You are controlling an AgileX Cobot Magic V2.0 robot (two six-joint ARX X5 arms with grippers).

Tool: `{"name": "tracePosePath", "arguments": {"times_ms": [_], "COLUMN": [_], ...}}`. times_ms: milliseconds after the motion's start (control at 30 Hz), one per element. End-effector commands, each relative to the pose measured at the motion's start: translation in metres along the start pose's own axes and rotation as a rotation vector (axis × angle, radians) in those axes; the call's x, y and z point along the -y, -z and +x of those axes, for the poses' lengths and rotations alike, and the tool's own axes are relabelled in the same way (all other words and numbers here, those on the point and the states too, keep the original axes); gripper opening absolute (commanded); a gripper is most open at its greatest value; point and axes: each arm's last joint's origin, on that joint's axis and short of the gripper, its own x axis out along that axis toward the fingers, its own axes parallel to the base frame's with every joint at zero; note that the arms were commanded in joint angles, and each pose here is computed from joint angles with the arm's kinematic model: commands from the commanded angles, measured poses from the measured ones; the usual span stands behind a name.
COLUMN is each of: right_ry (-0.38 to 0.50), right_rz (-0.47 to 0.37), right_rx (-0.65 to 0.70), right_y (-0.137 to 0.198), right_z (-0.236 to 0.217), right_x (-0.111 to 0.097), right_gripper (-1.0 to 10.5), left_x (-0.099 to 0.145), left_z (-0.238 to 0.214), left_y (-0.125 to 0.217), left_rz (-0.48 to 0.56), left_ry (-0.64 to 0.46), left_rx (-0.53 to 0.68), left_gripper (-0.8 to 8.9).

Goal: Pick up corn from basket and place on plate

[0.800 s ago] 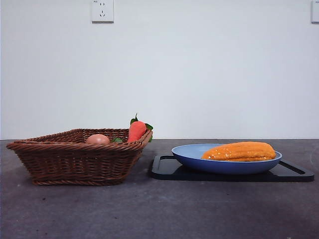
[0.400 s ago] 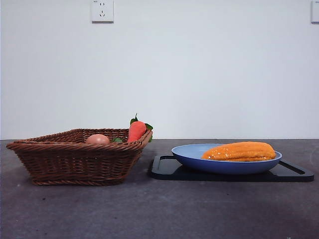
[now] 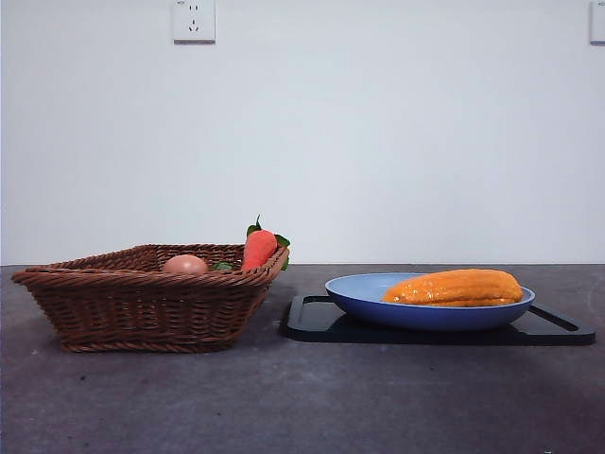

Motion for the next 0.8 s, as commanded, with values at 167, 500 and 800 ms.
{"name": "tracePosePath", "arguments": {"times_ms": [167, 500, 800], "right_ry": [0.118, 0.136, 0.138], "right_rz": [-0.019, -0.016, 0.005], "right_rx": [0.078, 0.066, -0.062], "right_y": [0.033, 0.055, 0.069], "right_z": [-0.007, -0.009, -0.011], "right_x": [0.013, 0.015, 0.015], "right_gripper": [0.0, 0.0, 0.0], "left_x": [0.000, 0.000, 0.000], "left_z": [0.003, 0.003, 0.003], "left_y": [0.010, 0.010, 0.010], "left_rz": [-0.007, -0.007, -0.007], "left_ry": [0.002, 0.002, 0.002], "left_rx": [-0.033, -0.033, -0.033], "left_gripper": [0.08, 0.08, 0.08]}}
